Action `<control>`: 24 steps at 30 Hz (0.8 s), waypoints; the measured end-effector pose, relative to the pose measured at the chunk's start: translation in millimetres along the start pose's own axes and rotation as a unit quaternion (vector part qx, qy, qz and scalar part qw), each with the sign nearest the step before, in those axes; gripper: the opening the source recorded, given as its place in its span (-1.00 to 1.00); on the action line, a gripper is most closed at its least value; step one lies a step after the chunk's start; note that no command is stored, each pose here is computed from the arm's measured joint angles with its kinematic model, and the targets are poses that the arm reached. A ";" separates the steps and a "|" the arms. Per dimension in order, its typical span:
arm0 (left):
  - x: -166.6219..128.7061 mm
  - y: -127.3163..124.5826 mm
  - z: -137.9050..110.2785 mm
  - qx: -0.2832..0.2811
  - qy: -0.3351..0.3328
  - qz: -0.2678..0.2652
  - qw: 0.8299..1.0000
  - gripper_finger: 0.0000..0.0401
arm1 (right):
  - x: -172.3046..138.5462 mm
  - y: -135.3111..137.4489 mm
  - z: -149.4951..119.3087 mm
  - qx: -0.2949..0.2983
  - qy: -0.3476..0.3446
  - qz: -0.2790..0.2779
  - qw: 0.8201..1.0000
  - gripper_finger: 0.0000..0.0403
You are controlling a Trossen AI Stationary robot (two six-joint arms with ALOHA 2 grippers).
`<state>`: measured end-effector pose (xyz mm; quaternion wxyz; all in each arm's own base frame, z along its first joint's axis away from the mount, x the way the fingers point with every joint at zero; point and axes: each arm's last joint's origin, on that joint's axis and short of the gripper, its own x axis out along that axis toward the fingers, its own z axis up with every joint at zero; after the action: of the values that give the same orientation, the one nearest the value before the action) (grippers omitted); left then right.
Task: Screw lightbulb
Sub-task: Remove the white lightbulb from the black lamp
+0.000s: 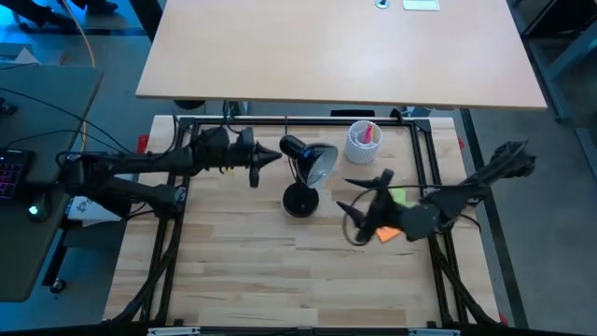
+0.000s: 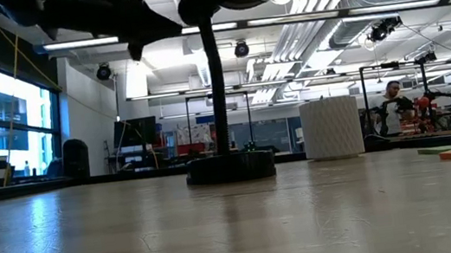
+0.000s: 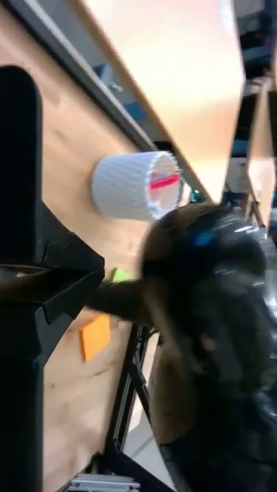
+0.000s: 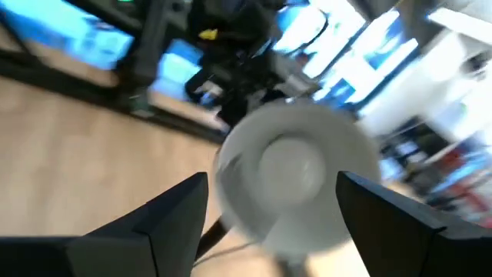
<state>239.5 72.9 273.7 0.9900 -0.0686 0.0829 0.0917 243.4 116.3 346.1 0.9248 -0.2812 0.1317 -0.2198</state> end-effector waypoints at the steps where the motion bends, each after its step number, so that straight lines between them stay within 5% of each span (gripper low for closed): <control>1: -1.0 -4.5 -3.4 -0.007 0.003 0.002 1.000 -1.00 | -6.0 -4.1 -4.8 0.018 0.010 0.020 1.000 0.41; 4: -3.2 -18.3 -13.7 -0.020 -0.007 0.000 1.000 -1.00 | -12.8 -13.4 -27.9 0.091 0.054 0.073 0.992 0.41; 7: -0.8 -27.7 -19.3 -0.033 -0.039 -0.008 0.999 -1.00 | -4.2 -10.6 -57.2 0.130 0.083 0.065 0.986 0.41; 12: 10.2 -25.8 -15.9 -0.052 -0.091 0.002 0.995 -1.00 | 29.6 -17.1 -93.6 0.228 0.059 -0.020 0.972 0.41; 19: 20.9 -4.3 -9.5 -0.060 -0.092 0.040 0.993 -1.00 | 64.0 -50.6 -123.3 0.358 0.057 -0.139 0.921 0.41; 24: 19.8 7.7 -1.3 -0.060 -0.102 0.035 0.992 -1.00 | 73.0 -65.1 -114.7 0.367 -0.020 -0.049 0.929 0.41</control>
<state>257.1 83.6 267.9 0.9835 -0.1147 -0.0222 0.1379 243.1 -20.4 282.4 0.9539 0.0679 0.0093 -0.2921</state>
